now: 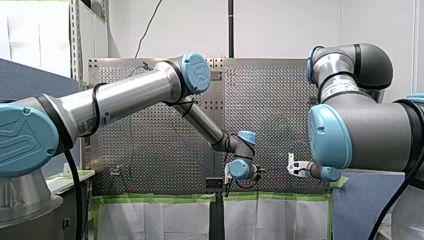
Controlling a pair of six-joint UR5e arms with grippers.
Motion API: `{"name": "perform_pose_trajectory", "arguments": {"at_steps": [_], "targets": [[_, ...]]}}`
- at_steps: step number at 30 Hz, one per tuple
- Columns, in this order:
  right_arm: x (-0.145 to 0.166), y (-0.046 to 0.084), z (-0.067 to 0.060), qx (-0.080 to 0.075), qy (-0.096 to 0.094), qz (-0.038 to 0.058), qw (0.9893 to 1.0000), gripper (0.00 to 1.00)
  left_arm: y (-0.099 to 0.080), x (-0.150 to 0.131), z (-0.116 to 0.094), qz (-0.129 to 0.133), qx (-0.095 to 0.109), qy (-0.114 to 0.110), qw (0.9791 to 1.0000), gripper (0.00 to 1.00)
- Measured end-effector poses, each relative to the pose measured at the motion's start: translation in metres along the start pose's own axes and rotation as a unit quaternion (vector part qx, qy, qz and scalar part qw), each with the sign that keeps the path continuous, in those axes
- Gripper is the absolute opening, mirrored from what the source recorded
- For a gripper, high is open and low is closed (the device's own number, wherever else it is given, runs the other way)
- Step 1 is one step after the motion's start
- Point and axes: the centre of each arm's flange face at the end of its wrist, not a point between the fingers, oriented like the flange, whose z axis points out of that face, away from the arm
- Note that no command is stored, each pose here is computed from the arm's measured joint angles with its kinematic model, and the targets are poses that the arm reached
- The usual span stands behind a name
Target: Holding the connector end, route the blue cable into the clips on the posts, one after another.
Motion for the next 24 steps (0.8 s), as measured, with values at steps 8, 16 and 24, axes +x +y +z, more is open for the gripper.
{"name": "perform_pose_trajectory", "arguments": {"at_steps": [8,16,24], "targets": [[-0.001,0.000,0.000,0.000,0.000,0.0010,1.0000,0.00,-0.002,-0.027,-0.014,-0.005,0.001,-0.031,0.9995,0.98],[-0.001,0.001,0.000,-0.001,0.002,0.0022,1.0000,0.00,0.005,-0.058,-0.029,-0.023,-0.018,-0.069,0.9972,0.98],[-0.001,0.002,0.000,0.001,0.004,0.0037,1.0000,0.00,0.015,-0.089,-0.045,-0.068,-0.032,-0.108,0.9913,0.98]]}}
